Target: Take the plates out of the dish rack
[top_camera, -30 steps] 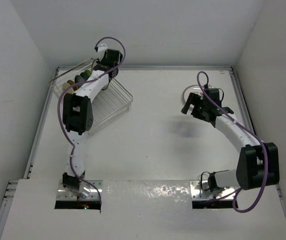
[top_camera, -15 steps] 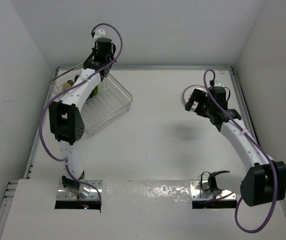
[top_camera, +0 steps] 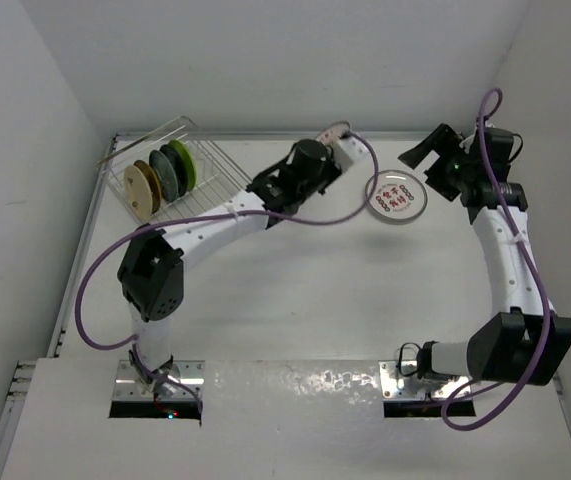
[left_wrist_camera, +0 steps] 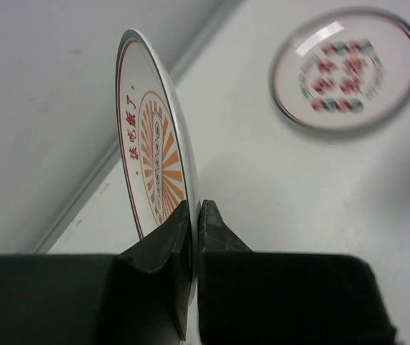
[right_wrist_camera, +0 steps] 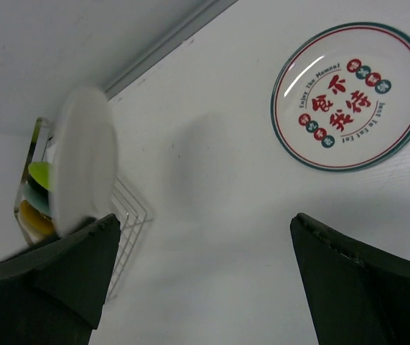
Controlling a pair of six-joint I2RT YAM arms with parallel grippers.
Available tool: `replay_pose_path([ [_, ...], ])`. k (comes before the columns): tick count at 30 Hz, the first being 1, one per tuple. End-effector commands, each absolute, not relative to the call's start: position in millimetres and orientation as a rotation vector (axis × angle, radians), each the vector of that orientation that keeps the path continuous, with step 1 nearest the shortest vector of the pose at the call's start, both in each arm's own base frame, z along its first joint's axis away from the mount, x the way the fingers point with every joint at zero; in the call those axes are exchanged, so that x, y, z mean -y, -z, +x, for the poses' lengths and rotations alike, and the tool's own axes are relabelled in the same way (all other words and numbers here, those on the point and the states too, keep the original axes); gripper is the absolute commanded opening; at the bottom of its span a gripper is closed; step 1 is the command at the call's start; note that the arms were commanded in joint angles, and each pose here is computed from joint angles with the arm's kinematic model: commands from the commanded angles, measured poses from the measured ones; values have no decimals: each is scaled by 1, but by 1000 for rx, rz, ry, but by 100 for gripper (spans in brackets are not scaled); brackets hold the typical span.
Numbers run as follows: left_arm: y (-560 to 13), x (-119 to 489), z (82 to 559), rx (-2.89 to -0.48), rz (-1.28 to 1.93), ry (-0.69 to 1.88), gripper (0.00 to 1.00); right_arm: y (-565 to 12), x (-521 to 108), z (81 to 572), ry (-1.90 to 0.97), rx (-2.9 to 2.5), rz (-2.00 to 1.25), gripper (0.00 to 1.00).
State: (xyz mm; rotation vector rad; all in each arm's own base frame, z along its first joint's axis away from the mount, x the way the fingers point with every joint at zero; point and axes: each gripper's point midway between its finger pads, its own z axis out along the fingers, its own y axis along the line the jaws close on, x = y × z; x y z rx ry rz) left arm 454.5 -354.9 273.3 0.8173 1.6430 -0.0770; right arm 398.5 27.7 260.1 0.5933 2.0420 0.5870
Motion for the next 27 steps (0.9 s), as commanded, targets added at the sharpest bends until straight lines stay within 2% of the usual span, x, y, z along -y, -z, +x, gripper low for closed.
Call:
replay_pose_path([
  [1, -302, 371, 429, -1419, 1040, -12, 0, -271, -40, 391, -704, -2072, 592, 99],
  [6, -258, 419, 373, -1372, 1308, -58, 0, -237, -47, 382, -757, -2129, 637, 99],
  [11, -242, 450, 341, -1328, 1393, -70, 0, -194, -61, 374, -857, -2202, 684, 96],
  [13, -235, 462, 328, -1312, 1427, -59, 3, -185, -67, 374, -896, -2204, 680, 94],
  [14, -235, 466, 326, -1306, 1432, -61, 4, -187, -71, 376, -939, -2189, 664, 90],
  [16, -232, 472, 324, -1303, 1429, -64, 8, -183, -75, 375, -969, -2200, 658, 73],
  [17, -233, 473, 325, -1304, 1415, -65, 11, -182, -76, 374, -970, -2203, 658, 49],
  [18, -235, 474, 326, -1312, 1392, -59, 16, -181, -75, 375, -962, -2199, 664, 31],
  [19, -236, 472, 328, -1318, 1370, -63, 32, -179, -70, 375, -942, -2194, 686, 16],
  [20, -241, 470, 332, -1331, 1325, -75, 39, -179, -67, 376, -924, -2192, 697, 0],
  [21, -239, 461, 334, -1357, 1299, -108, 59, -178, -59, 381, -883, -2184, 719, 0],
  [22, -247, 460, 337, -1359, 1243, -105, 65, -176, -54, 384, -860, -2180, 732, 0],
  [23, -252, 457, 336, -1384, 1182, -79, 78, -169, -47, 388, -815, -2189, 769, 0],
  [24, -257, 448, 334, -1404, 1140, -69, 100, -166, -39, 392, -799, -2173, 803, 0],
  [27, -276, 418, 326, -1495, 942, -7, 100, -156, -19, 411, -802, -2102, 887, 0],
])
